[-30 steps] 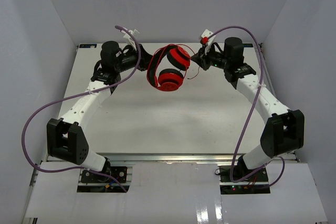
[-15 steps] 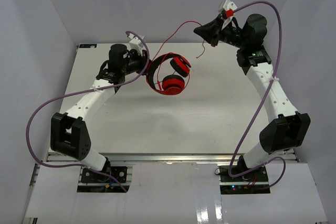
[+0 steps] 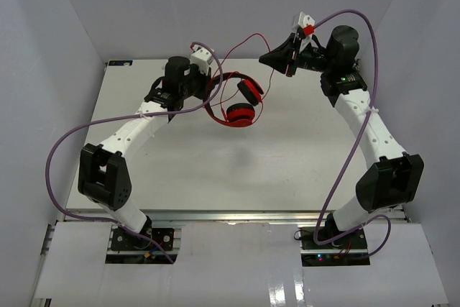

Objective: Wrap the headphones

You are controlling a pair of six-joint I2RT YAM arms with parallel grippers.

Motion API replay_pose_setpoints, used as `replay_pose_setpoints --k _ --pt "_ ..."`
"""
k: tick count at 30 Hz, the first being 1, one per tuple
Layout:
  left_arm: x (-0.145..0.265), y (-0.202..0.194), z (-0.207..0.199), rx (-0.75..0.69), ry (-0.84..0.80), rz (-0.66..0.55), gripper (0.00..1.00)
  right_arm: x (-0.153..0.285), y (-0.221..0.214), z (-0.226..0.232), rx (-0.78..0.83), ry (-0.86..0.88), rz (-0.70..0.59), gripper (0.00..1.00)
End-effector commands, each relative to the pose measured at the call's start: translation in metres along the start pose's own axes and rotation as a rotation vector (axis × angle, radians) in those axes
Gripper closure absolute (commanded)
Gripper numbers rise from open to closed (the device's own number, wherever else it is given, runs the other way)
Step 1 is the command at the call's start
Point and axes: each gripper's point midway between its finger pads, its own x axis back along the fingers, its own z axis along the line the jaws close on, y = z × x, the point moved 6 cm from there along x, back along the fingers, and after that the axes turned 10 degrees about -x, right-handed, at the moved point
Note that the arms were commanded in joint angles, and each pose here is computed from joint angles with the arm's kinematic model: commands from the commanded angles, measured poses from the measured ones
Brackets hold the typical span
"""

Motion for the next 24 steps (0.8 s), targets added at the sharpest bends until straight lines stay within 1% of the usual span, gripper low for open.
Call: replay_pose_setpoints --k 1,7,15,18,21,24 --pt "0.008 0.047 0.018 -0.039 0.096 -0.134 1.0 -0.001 0.02 0.029 0.145 0.064 0.024 0.92" --pt "0.009 0.055 0.025 -0.059 0.141 -0.148 1.0 0.001 0.014 0.039 0.191 0.064 0.062 0.92" --pt "-0.004 0.042 0.025 -0.057 0.14 -0.123 1.0 0.0 0.034 0.068 0.331 0.144 0.079 0.92" --pt "-0.007 0.038 0.025 -0.039 0.136 -0.121 1.0 0.005 0.038 0.077 0.349 0.153 0.094 0.92" --pt "-0.008 0.033 0.023 -0.024 0.108 -0.117 1.0 0.009 0.048 0.075 0.39 0.095 0.104 0.92" --pt "-0.003 0.029 0.011 -0.026 0.026 -0.139 1.0 0.011 0.052 0.054 0.405 -0.061 0.136 0.92"
